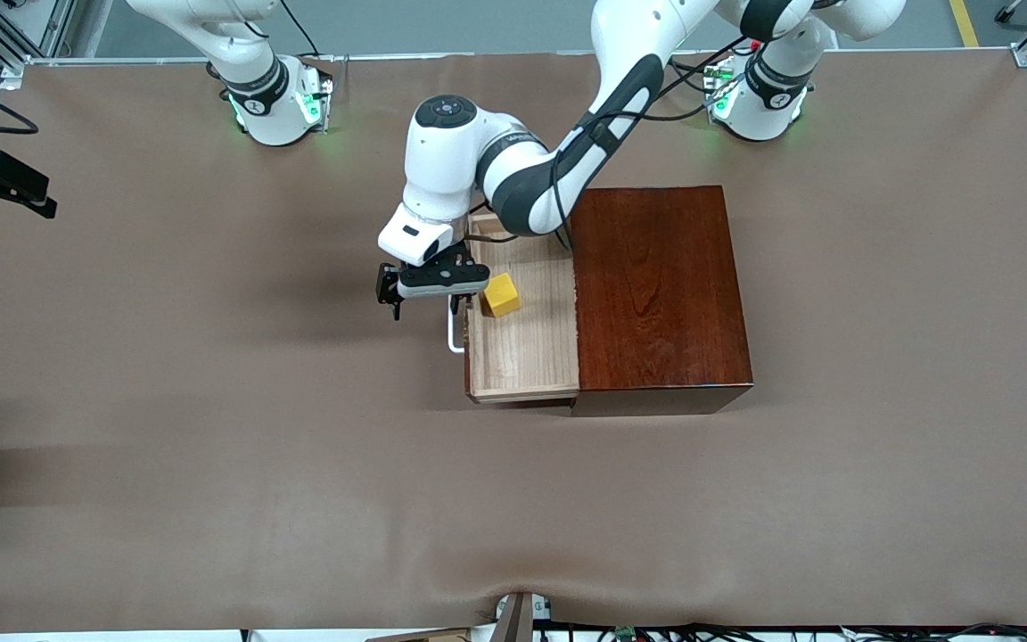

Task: Open drawer, take yellow block, close drawer
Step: 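Pull the drawer open with the left gripper, then withdraw the left gripper while the right gripper reaches toward the drawer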

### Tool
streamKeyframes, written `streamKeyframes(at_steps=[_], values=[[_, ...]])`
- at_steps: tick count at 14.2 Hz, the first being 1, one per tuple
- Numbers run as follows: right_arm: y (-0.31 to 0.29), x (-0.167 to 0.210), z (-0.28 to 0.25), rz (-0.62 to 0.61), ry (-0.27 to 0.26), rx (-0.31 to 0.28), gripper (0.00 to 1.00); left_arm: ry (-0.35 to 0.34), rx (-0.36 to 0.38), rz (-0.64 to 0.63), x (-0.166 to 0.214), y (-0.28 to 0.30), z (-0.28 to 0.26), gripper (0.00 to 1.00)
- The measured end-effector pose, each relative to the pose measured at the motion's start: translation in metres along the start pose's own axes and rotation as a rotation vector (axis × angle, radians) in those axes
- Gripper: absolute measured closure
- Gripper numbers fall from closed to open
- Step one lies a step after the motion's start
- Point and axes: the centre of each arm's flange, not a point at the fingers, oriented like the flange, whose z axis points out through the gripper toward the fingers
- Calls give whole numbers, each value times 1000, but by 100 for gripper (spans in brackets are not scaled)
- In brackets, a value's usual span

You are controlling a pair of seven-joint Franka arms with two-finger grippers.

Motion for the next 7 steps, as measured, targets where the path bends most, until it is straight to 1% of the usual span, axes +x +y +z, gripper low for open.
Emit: streamKeyframes(at_steps=[4, 6, 7], values=[[1, 4, 6, 2, -11, 0, 0, 0, 23, -5, 5, -1, -6, 0], [2, 8, 12, 3, -24, -6, 0, 13, 40, -23, 22, 3, -35, 0], [3, 11, 16, 2, -32, -11, 0, 24, 49, -41, 38, 2, -54, 0]])
